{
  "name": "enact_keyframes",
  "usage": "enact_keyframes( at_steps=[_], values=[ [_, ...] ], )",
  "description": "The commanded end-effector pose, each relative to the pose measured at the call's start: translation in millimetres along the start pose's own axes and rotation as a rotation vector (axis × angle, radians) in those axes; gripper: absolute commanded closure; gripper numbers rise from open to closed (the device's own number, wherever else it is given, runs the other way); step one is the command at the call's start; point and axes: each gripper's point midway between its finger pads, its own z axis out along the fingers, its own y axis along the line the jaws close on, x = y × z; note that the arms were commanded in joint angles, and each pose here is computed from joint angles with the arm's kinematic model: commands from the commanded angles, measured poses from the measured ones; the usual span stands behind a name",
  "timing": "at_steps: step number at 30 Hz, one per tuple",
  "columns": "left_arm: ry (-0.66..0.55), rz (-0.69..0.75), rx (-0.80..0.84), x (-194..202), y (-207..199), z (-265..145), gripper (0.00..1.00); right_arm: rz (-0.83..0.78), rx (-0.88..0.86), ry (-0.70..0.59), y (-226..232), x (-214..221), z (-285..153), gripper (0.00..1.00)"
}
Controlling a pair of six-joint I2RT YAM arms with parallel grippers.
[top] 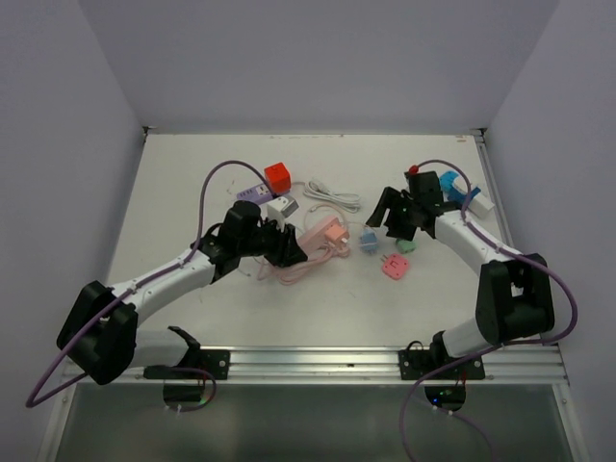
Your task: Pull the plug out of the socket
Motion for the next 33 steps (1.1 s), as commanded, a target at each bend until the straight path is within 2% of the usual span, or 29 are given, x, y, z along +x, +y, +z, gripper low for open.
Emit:
enact_keyframes(
  at_steps=[1,4,12,14,18,25,29,33],
  values=[
    [-0.104,-0.008,0.034,-25,-8,2,1.0,-0.008,-0.003,-0.042,-4,-6,-4,0.28],
    [-0.093,-0.027,0.027,-20,-6,4,1.0,-0.019,-0.009,-0.052,-3,-4,-12,0.21],
    [-0.084,-0.05,-0.027,-12,6,6,1.0,-0.036,-0.092,-0.201,27,-32,-56,0.23],
    [-0.085,-0.058,-0.039,-12,8,7,1.0,-0.037,-0.141,-0.251,40,-41,-70,0.23],
    [-0.102,-0.086,-0.068,-13,13,8,1.0,-0.021,-0.299,-0.247,74,-43,-86,0.22],
    [-0.134,-0.101,-0.075,-20,13,10,1.0,0.087,-0.384,-0.199,105,-24,-79,0.21],
    [-0.137,-0.105,-0.066,-20,11,12,1.0,0.07,-0.426,-0.176,132,-5,-66,0.22],
    [-0.143,-0.11,-0.072,-20,11,12,1.0,0.078,-0.411,-0.167,138,2,-52,0.25]
  ],
)
